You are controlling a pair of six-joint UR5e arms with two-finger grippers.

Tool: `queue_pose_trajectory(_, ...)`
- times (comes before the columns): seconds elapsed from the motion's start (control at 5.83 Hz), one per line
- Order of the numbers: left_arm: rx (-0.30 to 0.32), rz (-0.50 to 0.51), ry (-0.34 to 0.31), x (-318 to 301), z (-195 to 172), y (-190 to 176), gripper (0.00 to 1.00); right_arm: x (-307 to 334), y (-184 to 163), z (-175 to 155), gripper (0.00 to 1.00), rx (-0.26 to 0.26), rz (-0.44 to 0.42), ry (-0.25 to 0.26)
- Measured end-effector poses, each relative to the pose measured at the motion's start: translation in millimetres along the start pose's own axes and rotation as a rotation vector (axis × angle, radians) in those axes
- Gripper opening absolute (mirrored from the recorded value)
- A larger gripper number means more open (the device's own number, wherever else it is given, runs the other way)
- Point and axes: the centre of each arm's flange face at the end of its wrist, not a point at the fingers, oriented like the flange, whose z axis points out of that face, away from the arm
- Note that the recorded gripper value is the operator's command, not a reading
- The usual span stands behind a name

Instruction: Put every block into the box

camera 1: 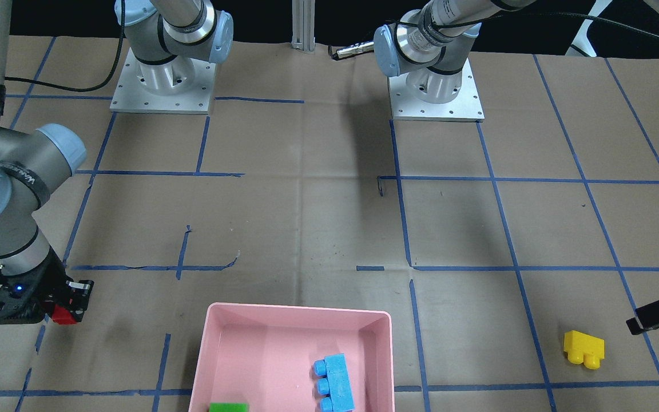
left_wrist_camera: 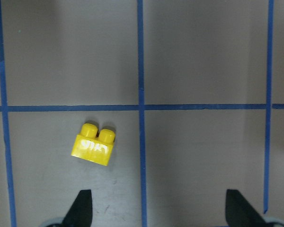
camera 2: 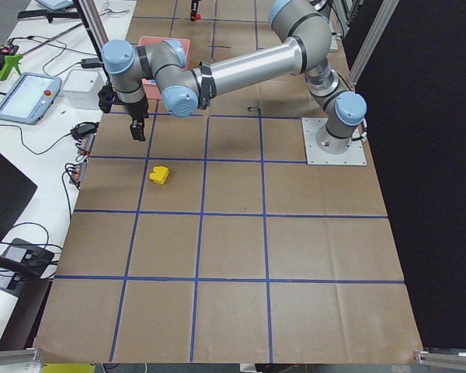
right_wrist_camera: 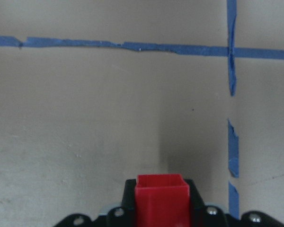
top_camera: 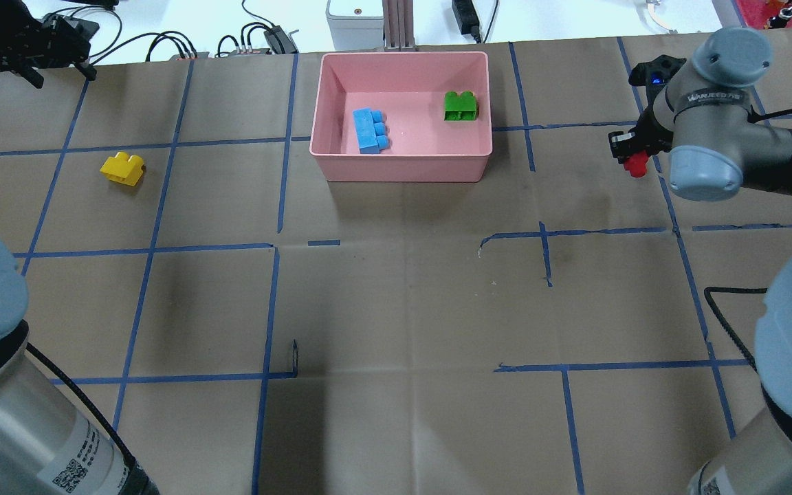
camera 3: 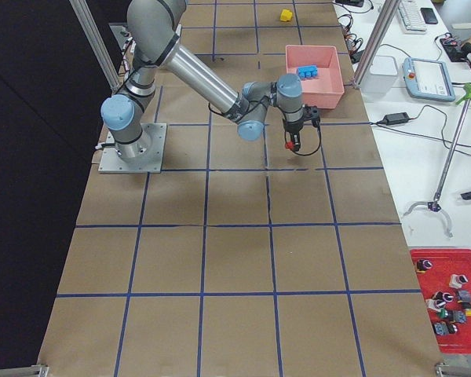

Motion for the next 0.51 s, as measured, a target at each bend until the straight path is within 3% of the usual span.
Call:
queue_pose_trajectory(0.34,-0.028,-0.488,-0.015,-15,19,5,0.99,-68,-50,-77,0.05,0.08,-0.103,-0.122)
queue_pose_trajectory(0.51,-0.031,-0.715,-0.052,-25,23,9,0.99,-120,-64,-94,0.05,0.101,-0.173,-0.133)
